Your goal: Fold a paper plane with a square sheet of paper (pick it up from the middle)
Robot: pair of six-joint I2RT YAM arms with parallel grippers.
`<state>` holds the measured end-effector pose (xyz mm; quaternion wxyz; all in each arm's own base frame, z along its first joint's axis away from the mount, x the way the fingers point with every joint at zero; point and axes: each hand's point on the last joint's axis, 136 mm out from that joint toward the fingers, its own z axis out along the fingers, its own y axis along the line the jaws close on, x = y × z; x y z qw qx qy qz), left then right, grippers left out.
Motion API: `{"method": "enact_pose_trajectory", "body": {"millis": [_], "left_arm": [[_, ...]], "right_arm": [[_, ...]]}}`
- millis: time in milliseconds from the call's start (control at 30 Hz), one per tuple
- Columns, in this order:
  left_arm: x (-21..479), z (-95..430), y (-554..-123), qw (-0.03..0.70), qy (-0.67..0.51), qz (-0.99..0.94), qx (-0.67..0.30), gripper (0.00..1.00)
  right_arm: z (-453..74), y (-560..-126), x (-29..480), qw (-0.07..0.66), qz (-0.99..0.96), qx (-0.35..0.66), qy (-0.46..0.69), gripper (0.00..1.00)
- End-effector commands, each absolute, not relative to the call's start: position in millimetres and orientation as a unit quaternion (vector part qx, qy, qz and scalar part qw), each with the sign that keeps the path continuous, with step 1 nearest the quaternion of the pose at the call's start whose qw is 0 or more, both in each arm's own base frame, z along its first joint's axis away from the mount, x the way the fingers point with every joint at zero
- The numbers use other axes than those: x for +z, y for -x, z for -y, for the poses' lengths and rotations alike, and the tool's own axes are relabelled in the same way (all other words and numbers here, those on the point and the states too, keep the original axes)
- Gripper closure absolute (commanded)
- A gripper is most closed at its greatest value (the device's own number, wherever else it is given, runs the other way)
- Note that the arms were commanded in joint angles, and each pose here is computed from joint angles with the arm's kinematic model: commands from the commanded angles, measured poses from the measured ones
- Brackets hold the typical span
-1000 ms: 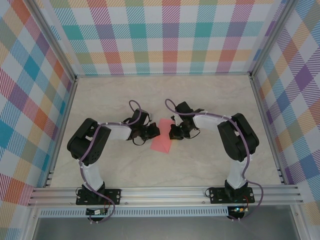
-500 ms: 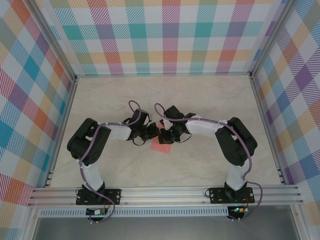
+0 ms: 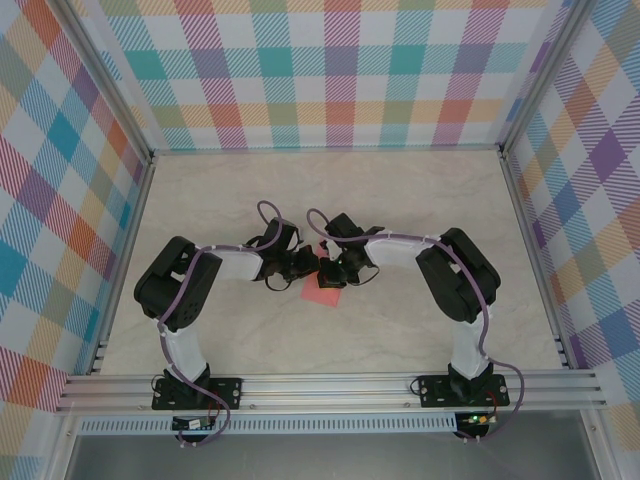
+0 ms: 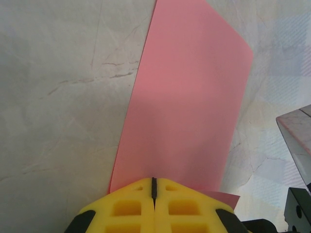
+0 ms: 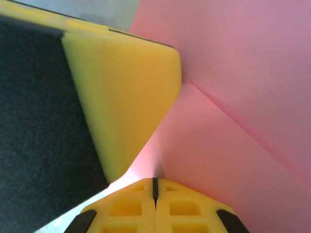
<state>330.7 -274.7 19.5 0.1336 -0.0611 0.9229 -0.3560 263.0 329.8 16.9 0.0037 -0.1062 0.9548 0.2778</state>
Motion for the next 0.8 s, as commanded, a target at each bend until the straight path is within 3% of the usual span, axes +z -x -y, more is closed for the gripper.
{"method": "enact_pose_trajectory", "body": {"millis": [0, 367, 767], "left_arm": [[-33.0, 242.8, -302.6, 0.086, 0.095, -0.956, -0.265, 0.98], [-52.7, 218.8, -287.1, 0.071, 0.124, -0.967, -0.211, 0.99], [-59.9, 212.9, -280.9, 0.065, 0.131, -0.969, -0.199, 1.0]], "right_arm": [[-323.2, -266.1, 6.2, 0.007, -0.96, 0.258, 0.111, 1.0], [-298.4, -225.5, 2.6, -0.021, -0.954, 0.263, 0.144, 1.0], [-285.0, -208.7, 7.1, -0.029, -0.952, 0.26, 0.162, 1.0]]}}
